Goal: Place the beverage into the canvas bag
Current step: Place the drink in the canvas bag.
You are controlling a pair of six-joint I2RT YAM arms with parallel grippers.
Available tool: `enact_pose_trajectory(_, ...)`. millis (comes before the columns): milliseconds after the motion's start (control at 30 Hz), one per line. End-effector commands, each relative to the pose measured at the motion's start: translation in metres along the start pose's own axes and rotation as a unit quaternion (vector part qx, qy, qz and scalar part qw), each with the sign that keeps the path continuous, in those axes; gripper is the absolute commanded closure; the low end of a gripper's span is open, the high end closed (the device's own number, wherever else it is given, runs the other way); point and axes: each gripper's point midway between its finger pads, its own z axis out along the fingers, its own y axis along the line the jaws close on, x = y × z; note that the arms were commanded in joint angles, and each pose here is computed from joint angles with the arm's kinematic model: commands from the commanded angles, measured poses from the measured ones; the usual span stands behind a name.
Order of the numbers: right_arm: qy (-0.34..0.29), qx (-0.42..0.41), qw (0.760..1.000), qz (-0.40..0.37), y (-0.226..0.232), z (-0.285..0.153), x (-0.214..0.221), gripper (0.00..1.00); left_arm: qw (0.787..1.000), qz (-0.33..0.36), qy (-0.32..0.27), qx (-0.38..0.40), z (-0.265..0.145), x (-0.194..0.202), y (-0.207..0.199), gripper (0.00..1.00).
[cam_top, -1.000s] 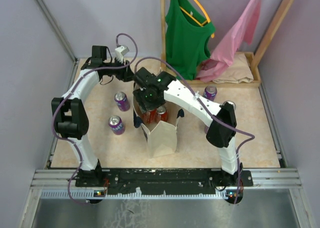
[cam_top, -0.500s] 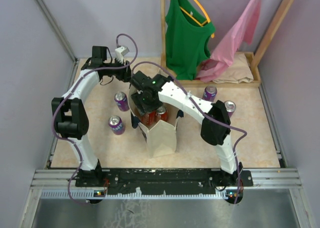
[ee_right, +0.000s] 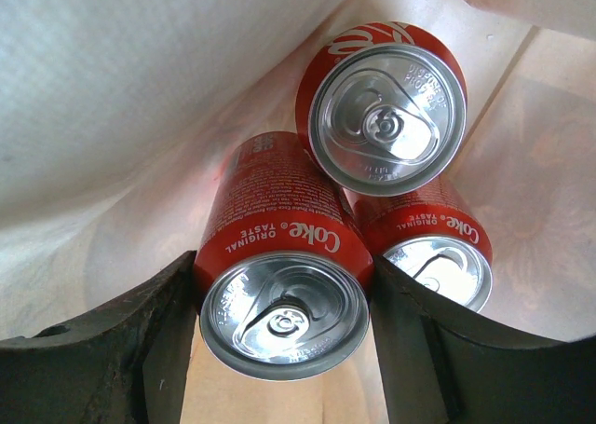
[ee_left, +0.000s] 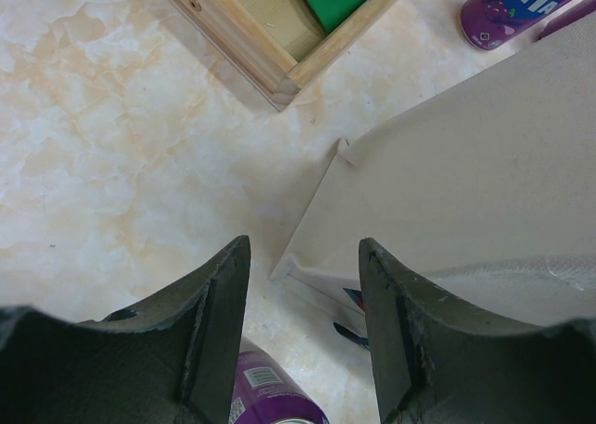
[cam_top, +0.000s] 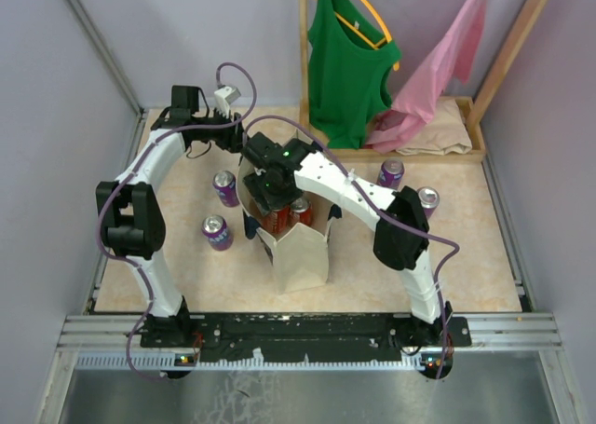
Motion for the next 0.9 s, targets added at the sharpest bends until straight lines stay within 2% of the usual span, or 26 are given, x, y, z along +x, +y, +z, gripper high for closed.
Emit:
enact_pose_trajectory(0, -0.003, -0.015, 1.0, -0.016, 0.004, 0.003, -0.001, 1.0, 1.0, 0.005, -0.008, 0.013, 0.0, -0.002, -0.004, 0.43)
enact_pose_trajectory(233, -0.009, -0.02, 0.999, -0.024, 0.006, 0.002, -0.002, 1.0, 1.0, 0.004, -0.008, 0.016, 0.001, -0.002, -0.005, 0.43)
enact_pose_trajectory(433, 0.002, -0.026, 0.999, -0.036, 0.008, 0.006, 0.002, 0.63, 1.0, 0.003, -0.006, 0.016, 0.001, -0.001, -0.004, 0.43)
enact_pose_trajectory(533, 0.008, -0.028, 0.999, -0.041, 0.009, 0.007, 0.005, 0.55, 1.0, 0.002, -0.005, 0.016, 0.001, 0.0, -0.004, 0.43)
enact_pose_trajectory(633, 0.015, -0.03, 0.998, -0.049, 0.008, 0.009, 0.008, 0.57, 1.0, 0.001, -0.005, 0.017, 0.001, 0.0, -0.005, 0.43)
enact_pose_trajectory(867, 0.027, -0.038, 0.996, -0.078, 0.012, 0.01, 0.014, 0.78, 1.0, 0.002, -0.007, 0.017, 0.002, 0.0, -0.004, 0.44)
